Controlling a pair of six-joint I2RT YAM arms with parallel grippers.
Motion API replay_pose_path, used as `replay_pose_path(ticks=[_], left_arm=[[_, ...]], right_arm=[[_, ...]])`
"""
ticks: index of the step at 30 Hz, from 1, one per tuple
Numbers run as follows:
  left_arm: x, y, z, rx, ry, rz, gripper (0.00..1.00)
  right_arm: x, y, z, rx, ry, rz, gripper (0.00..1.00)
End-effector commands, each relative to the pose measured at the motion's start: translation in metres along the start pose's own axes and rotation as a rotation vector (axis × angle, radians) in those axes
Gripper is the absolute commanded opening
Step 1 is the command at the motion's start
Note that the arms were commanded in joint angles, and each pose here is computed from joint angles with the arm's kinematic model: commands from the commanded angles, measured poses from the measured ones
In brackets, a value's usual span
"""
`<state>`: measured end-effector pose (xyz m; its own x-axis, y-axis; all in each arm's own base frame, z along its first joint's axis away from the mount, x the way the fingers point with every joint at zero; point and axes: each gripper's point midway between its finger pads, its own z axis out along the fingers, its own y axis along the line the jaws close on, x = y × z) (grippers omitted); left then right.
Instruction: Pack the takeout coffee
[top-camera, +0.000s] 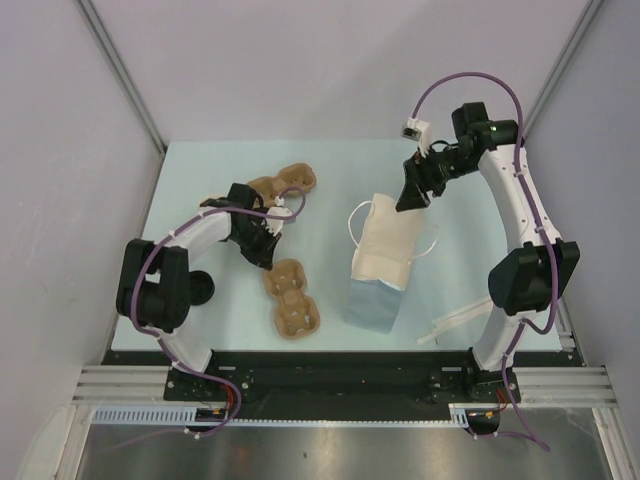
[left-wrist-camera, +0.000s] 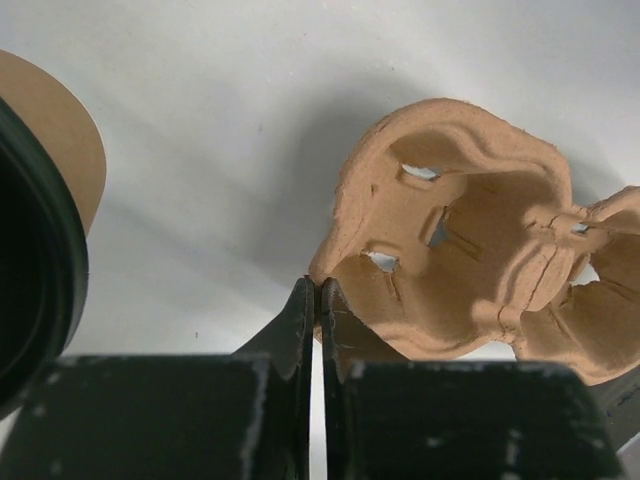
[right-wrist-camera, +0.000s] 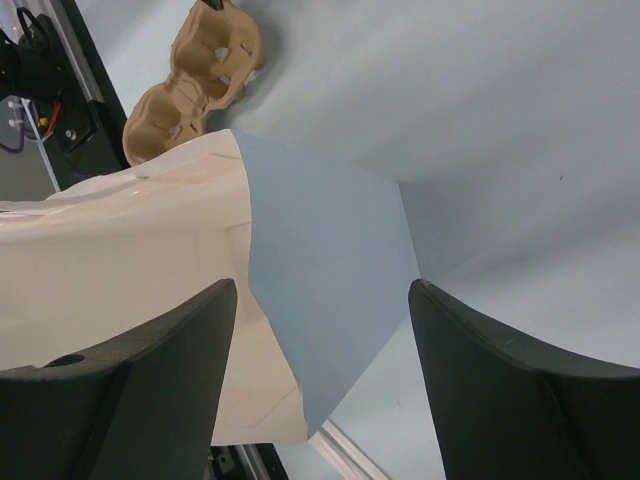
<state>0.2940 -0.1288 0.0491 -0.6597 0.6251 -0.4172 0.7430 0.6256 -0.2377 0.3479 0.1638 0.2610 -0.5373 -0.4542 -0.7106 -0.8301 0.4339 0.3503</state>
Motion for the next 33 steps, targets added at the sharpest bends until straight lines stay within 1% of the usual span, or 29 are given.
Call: replay_pose_path(ticks=[1,7,14,19,22,27,33], left_arm=[[-0.017,-0.006,-0.022,-0.005,-0.069,0.045,0.00],[-0.027,-0.019,-0.053,-0.022,-0.116,0.067,0.00],[-0.031,-0.030,-0.070,-0.018,-0.144,0.072,0.00],[-0.044,-0.037,-0.091,-0.025,-0.187,0.091,0.00],[-0.042,-0.039,-0.087,-0.006,-0.184,0.077,0.00],[-0.028,-0.031,-0.059,0.022,-0.130,0.042,0.00],[-0.027,-0.018,-0.029,0.064,-0.077,0.029,0.00]], right_arm=[[-0.006,0.003,-0.002,0.025,0.003,-0.062,0.77],[-0.009,0.007,-0.001,0.033,0.006,-0.081,0.82],[-0.013,0.008,-0.001,0.038,-0.002,-0.086,0.84],[-0.012,0.010,-0.001,0.049,0.013,-0.104,0.87],[-0.010,0.010,0.003,0.048,0.024,-0.107,0.87],[-0.009,0.010,0.005,0.042,0.032,-0.105,0.87],[-0.007,0.009,0.007,0.038,0.041,-0.106,0.86]])
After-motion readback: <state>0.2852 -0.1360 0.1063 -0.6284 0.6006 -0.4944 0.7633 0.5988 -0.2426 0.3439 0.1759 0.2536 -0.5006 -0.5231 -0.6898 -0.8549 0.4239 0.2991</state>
